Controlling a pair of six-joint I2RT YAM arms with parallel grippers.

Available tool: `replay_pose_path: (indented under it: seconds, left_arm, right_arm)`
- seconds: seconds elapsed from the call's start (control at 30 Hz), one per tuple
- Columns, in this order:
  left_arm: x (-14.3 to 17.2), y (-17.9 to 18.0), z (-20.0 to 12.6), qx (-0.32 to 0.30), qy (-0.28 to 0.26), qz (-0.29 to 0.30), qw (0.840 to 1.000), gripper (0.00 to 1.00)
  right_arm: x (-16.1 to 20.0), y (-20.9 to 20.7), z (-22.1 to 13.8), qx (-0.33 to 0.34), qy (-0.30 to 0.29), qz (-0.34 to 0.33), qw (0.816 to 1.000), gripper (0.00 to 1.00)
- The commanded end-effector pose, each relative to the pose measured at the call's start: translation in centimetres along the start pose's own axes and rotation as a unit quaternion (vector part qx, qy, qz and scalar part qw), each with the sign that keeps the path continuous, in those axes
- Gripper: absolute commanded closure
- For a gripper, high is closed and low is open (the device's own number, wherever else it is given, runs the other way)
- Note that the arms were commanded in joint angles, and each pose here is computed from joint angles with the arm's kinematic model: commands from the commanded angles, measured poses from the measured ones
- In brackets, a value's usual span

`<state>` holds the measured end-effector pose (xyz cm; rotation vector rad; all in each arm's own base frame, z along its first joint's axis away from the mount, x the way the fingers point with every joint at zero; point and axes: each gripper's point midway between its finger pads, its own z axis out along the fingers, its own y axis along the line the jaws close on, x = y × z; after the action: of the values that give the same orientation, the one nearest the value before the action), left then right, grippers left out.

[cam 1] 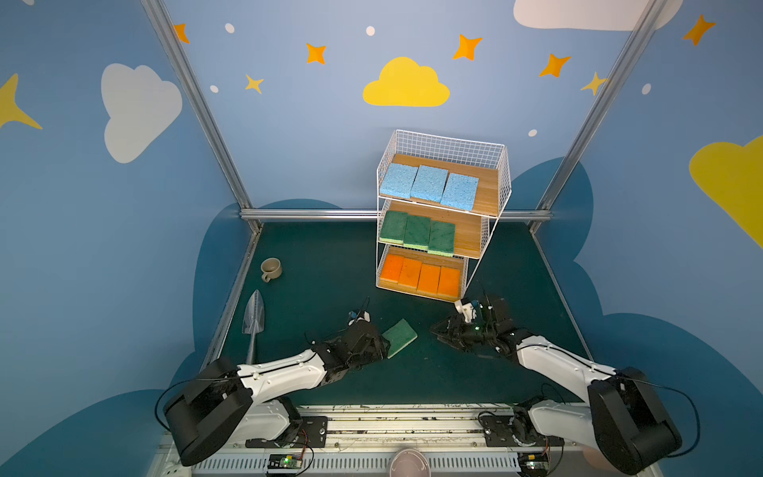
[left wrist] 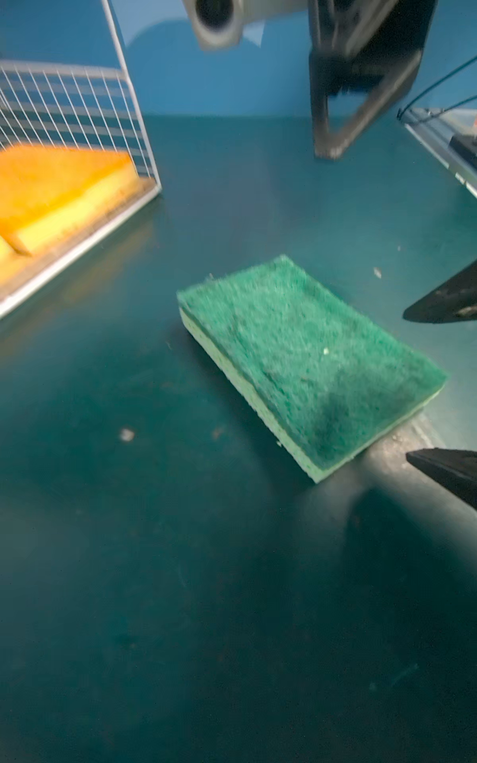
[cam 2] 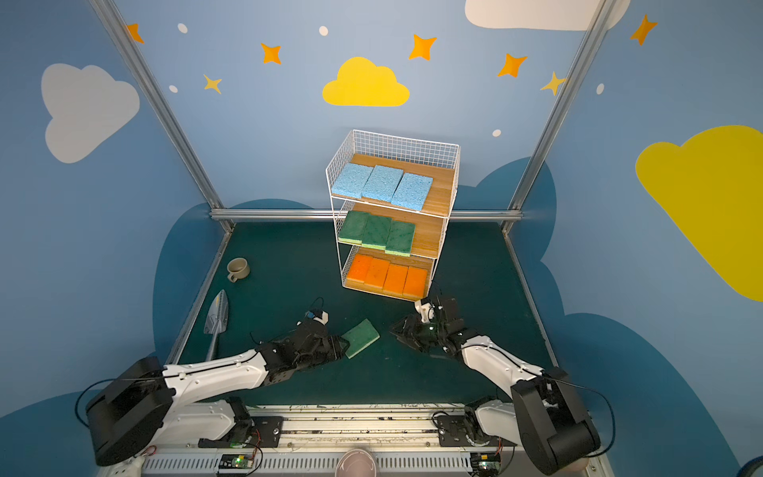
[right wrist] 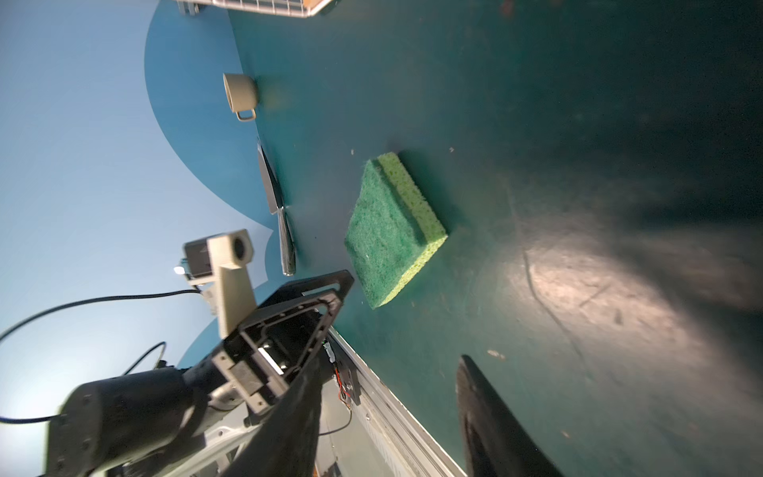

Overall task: Arrange cleaning sponges on a shelf
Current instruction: Pick up the cleaning sponge from the center of the table.

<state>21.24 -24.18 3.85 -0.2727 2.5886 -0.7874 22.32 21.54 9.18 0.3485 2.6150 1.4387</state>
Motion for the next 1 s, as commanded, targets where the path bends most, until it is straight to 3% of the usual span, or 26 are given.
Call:
replay_pose_path:
  seconds: [0.0,0.17,0.47,0.7,0.97]
  left_arm:
    - [0.1,0.1,0.6,-0.01,0.004,-0.02,1.0,0.55]
    - [0.1,0.3,1.0,-0.021,0.0,-0.027,0.999,0.62]
    - [-0.7,0.0,1.4,-0.022,-0.018,-0.026,0.999,0.97]
    - [-1.9,-2.4,0.3,0.003,-0.04,-0.021,0.999,0.97]
    - [-5.1,-8.3,-5.1,0.078,-0.119,-0.04,0.989,0.97]
  right_arm:
    - [0.6,-0.4,-0.8,-0.005,0.01,0.001,1.0,0.48]
    - [0.2,-0.8,-1.9,-0.009,-0.004,0.007,1.0,0.48]
    - [0.0,-1.6,-3.5,-0.016,-0.019,0.018,1.0,0.48]
    - [-0.7,-1.6,-5.1,-0.029,-0.04,0.026,0.998,0.49]
    - [-3.0,-2.1,-7.3,-0.042,-0.082,0.057,0.994,0.49]
